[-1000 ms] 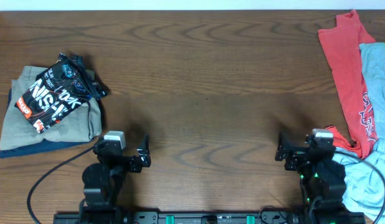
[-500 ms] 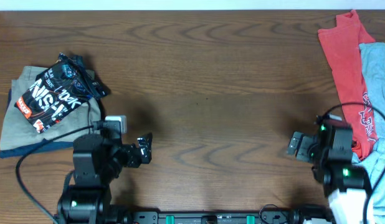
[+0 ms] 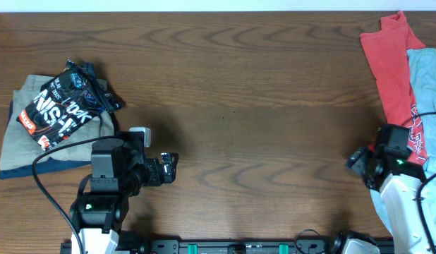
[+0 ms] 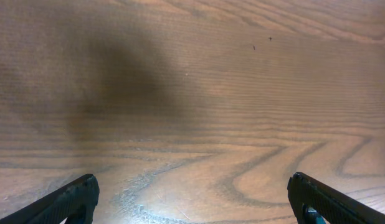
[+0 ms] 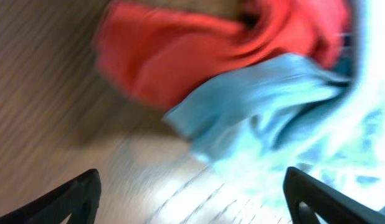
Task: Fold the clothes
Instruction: 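Reach the right gripper into the right clothing pile toward the light blue shirt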
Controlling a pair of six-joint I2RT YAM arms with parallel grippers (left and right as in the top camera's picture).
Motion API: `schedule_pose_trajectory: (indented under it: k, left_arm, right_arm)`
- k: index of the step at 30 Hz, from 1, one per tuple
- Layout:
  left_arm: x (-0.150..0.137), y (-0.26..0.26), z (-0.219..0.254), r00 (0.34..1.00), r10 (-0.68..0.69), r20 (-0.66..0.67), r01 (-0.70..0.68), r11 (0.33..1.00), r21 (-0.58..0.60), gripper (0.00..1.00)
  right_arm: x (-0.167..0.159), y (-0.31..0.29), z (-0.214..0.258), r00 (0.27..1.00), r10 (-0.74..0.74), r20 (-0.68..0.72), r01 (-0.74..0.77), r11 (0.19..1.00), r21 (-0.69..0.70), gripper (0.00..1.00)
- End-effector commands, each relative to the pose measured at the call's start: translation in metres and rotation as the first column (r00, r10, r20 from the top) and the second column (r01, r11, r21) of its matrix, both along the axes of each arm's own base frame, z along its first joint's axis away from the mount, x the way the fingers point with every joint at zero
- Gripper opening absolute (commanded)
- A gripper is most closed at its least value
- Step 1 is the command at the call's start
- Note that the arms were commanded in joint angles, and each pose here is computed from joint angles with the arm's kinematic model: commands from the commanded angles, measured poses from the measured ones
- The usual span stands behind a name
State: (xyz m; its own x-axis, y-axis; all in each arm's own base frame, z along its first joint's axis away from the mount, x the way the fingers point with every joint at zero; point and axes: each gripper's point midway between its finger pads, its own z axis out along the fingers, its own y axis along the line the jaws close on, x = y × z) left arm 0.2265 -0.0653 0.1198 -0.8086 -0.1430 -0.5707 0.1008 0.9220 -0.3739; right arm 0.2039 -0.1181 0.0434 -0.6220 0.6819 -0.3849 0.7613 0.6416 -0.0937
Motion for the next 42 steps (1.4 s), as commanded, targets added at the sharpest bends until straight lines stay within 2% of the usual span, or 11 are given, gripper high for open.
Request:
schedule_pose_trajectory:
  k: [1, 11, 18, 24, 26, 31, 32, 36, 42]
  left_arm:
    - [0.003, -0.001, 0.006, 1.0, 0.004, 0.001, -0.004, 1.0, -0.017, 0.98]
    - [0.003, -0.002, 0.005, 1.0, 0.003, -0.001, -0.003, 1.0, -0.017, 0.98]
    - [0.003, -0.001, 0.005, 1.0, 0.004, -0.001, -0.004, 1.0, -0.017, 0.98]
    - [0.003, -0.002, 0.005, 1.0, 0.003, -0.001, -0.003, 1.0, -0.017, 0.98]
    - [0.003, -0.002, 0.005, 1.0, 0.003, -0.001, -0.003, 1.0, -0.017, 0.98]
    - [0.003, -0.001, 0.005, 1.0, 0.004, -0.001, -0.004, 1.0, -0.017, 0.98]
    - [0.003, -0.002, 0.005, 1.0, 0.003, -0.001, -0.003, 1.0, -0.017, 0.98]
    - [0.003, -0.002, 0.005, 1.0, 0.003, -0.001, -0.003, 1.0, -0.017, 0.98]
    - [0.003, -0.002, 0.005, 1.0, 0.003, -0.001, -0.003, 1.0, -0.017, 0.98]
  right_arm:
    - [-0.002, -0.025, 0.008, 0.99, -0.137, 0.037, 0.138, 0.989, -0.049, 0.88]
    - [-0.02, -0.056, 0.001, 0.949, -0.311, 0.06, 0.314, 0.948, -0.045, 0.75]
    - [-0.031, -0.066, -0.009, 0.928, -0.369, 0.044, 0.371, 0.928, -0.041, 0.63]
    - [-0.028, -0.07, -0.019, 0.925, -0.377, 0.034, 0.378, 0.925, -0.037, 0.53]
    - [-0.028, -0.07, -0.023, 0.926, -0.377, 0.025, 0.377, 0.925, -0.033, 0.45]
    - [-0.03, -0.069, -0.03, 0.926, -0.377, -0.005, 0.376, 0.926, -0.027, 0.04]
    - [-0.03, -0.069, -0.029, 0.926, -0.377, -0.003, 0.376, 0.926, -0.027, 0.01]
    - [-0.021, -0.064, -0.023, 0.931, -0.363, 0.028, 0.363, 0.932, 0.018, 0.01]
    - [0.003, -0.066, 0.035, 0.947, -0.301, 0.116, 0.296, 0.954, 0.053, 0.01]
